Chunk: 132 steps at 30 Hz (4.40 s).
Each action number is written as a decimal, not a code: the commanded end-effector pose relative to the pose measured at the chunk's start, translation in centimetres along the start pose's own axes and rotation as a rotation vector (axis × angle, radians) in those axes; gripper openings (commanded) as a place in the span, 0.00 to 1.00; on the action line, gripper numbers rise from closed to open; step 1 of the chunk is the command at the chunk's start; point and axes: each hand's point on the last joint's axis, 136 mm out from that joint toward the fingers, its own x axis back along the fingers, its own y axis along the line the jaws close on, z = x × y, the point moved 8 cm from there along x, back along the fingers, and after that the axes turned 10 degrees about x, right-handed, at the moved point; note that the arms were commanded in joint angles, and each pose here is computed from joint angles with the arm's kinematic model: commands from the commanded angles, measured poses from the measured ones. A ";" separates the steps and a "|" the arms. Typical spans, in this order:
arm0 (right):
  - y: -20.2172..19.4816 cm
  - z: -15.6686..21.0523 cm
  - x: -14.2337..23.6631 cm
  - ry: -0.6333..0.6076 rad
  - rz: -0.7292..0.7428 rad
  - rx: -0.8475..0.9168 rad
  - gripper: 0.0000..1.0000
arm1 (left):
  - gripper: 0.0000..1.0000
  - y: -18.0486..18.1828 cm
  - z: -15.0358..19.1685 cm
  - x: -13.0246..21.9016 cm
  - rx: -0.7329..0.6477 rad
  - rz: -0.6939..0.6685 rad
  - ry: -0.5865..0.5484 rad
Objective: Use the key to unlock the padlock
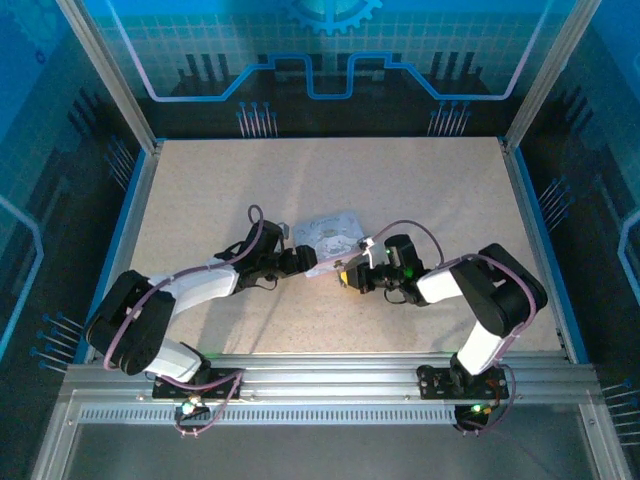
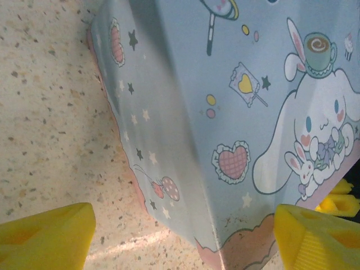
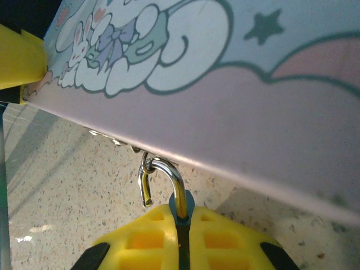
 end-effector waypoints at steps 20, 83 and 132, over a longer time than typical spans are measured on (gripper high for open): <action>-0.3 0.5 2.4 -0.029 0.201 -0.254 0.03 | 0.83 0.2 5.9 0.1 -0.021 -0.069 0.091; -0.3 1.1 2.8 0.038 0.243 -0.347 0.16 | 0.83 -11.4 2.5 -1.0 -0.213 0.083 0.021; -0.6 5.0 3.7 0.112 0.288 -0.411 0.28 | 0.84 -10.5 2.7 -2.3 -0.197 0.054 0.026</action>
